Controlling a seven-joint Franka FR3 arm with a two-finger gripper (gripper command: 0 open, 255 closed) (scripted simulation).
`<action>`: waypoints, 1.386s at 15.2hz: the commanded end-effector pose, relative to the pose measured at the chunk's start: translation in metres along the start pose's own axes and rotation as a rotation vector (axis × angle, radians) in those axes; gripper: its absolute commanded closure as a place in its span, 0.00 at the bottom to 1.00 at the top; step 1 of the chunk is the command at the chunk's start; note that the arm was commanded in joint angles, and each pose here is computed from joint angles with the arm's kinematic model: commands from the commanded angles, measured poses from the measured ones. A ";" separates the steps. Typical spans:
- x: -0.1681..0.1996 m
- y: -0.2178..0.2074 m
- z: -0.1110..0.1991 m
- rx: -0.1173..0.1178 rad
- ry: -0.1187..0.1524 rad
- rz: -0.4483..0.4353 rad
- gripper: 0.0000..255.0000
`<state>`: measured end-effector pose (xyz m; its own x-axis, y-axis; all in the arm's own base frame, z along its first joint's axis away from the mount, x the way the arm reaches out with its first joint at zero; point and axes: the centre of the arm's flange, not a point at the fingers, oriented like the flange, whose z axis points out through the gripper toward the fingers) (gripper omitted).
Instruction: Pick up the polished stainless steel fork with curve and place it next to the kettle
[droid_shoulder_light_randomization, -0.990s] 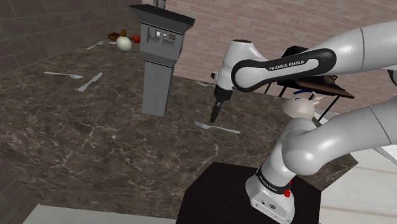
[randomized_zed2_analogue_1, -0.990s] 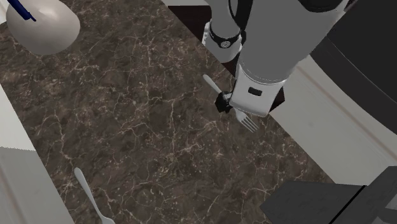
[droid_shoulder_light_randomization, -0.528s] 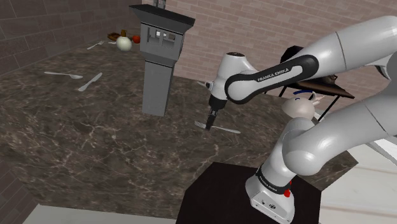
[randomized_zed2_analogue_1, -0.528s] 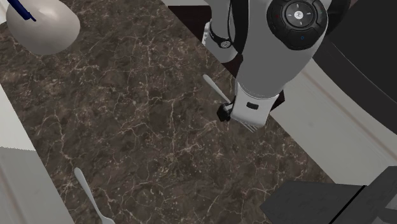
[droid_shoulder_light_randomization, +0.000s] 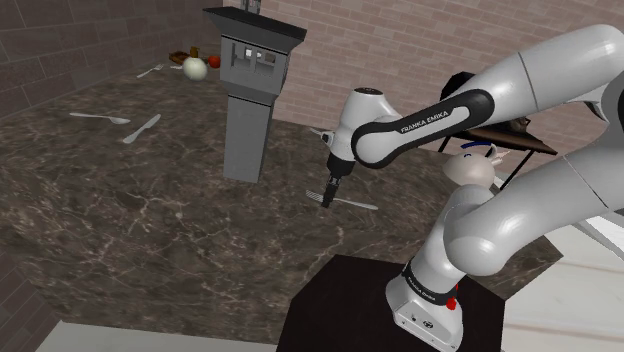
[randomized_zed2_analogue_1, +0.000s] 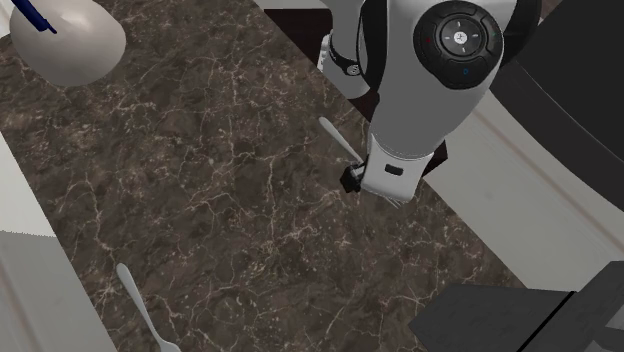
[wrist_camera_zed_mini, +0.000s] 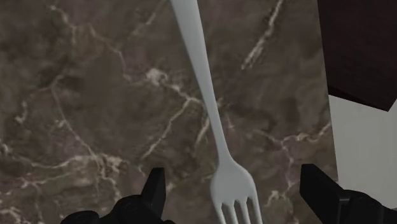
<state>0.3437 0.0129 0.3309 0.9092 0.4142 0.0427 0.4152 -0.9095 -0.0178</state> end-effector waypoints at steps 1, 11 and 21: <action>0.000 0.000 0.000 0.000 0.000 0.000 0.00; 0.000 0.000 0.000 0.000 0.000 0.000 1.00; 0.002 -0.001 -0.053 0.000 0.000 0.000 1.00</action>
<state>0.3433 0.0131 0.3775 0.9092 0.4142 0.0433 0.4152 -0.9095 -0.0177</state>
